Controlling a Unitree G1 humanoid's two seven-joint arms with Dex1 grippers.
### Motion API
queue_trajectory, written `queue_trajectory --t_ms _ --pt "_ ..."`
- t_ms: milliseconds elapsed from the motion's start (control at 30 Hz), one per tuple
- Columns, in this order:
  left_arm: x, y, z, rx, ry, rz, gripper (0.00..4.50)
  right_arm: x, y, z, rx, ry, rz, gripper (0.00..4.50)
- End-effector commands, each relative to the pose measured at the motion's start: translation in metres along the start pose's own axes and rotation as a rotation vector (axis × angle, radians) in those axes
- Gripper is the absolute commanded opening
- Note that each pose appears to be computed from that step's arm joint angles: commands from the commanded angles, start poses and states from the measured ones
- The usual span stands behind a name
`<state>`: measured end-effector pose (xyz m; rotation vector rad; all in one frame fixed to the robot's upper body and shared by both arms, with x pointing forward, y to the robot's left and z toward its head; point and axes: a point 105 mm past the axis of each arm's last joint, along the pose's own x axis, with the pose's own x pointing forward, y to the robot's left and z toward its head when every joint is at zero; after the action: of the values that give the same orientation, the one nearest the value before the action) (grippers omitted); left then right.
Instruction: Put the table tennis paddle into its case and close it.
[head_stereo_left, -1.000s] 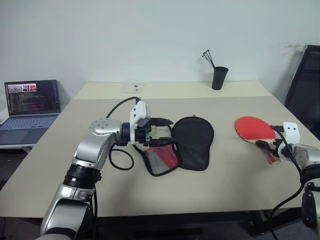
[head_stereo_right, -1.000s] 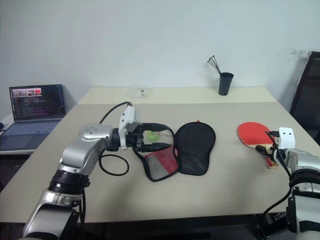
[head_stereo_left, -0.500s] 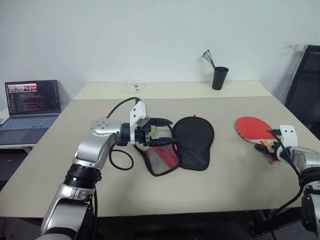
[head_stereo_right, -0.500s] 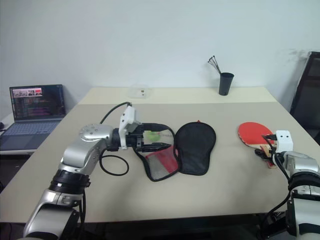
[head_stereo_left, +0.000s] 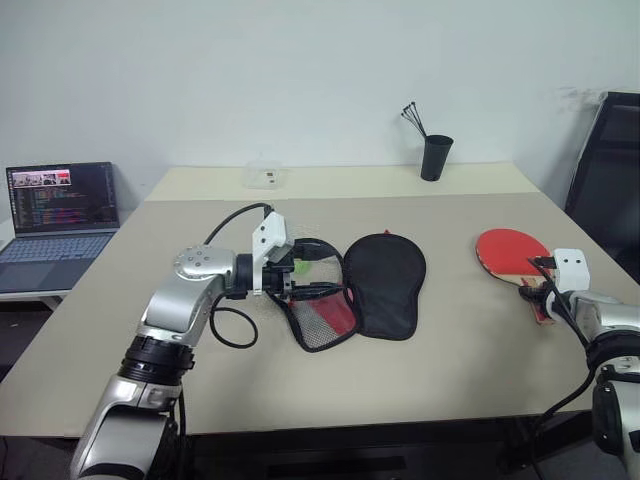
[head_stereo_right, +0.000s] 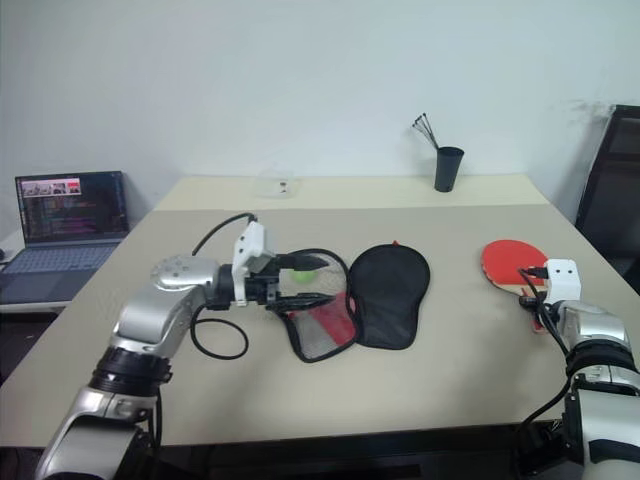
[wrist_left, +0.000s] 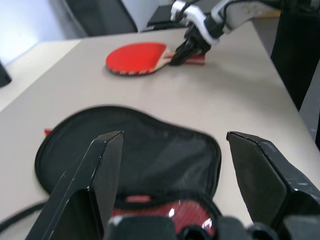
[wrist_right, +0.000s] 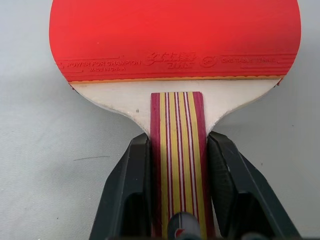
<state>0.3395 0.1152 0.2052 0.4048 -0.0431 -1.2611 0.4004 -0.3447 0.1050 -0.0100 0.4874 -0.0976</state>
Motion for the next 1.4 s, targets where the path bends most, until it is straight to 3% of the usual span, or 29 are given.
queue_trajectory --t_ms 33,267,433,533,767,1033,1400 --pt "-0.02 0.002 0.006 0.02 -0.002 0.061 3.61 -0.016 0.008 0.043 -0.009 -0.136 0.024 1.16" --pt "-0.053 -0.001 -0.005 -0.028 0.036 0.135 3.61 -0.066 0.102 0.086 0.025 -0.268 0.259 1.14" --pt "-0.065 -0.002 -0.01 -0.049 0.057 0.176 3.61 -0.087 0.174 0.071 0.151 -0.241 0.352 1.14" --pt "-0.063 -0.004 -0.01 -0.051 0.058 0.176 3.61 -0.09 0.202 0.056 0.204 -0.201 0.36 1.14" --pt "-0.06 -0.006 -0.01 -0.048 0.062 0.173 3.61 -0.085 0.234 0.031 0.271 -0.111 0.369 1.14" --pt "-0.051 -0.007 -0.008 -0.04 0.05 0.156 3.61 -0.077 0.257 0.02 0.265 -0.067 0.394 1.14" --pt "-0.05 -0.008 -0.007 -0.035 0.052 0.152 3.61 -0.067 0.267 0.008 0.247 -0.051 0.385 1.14"
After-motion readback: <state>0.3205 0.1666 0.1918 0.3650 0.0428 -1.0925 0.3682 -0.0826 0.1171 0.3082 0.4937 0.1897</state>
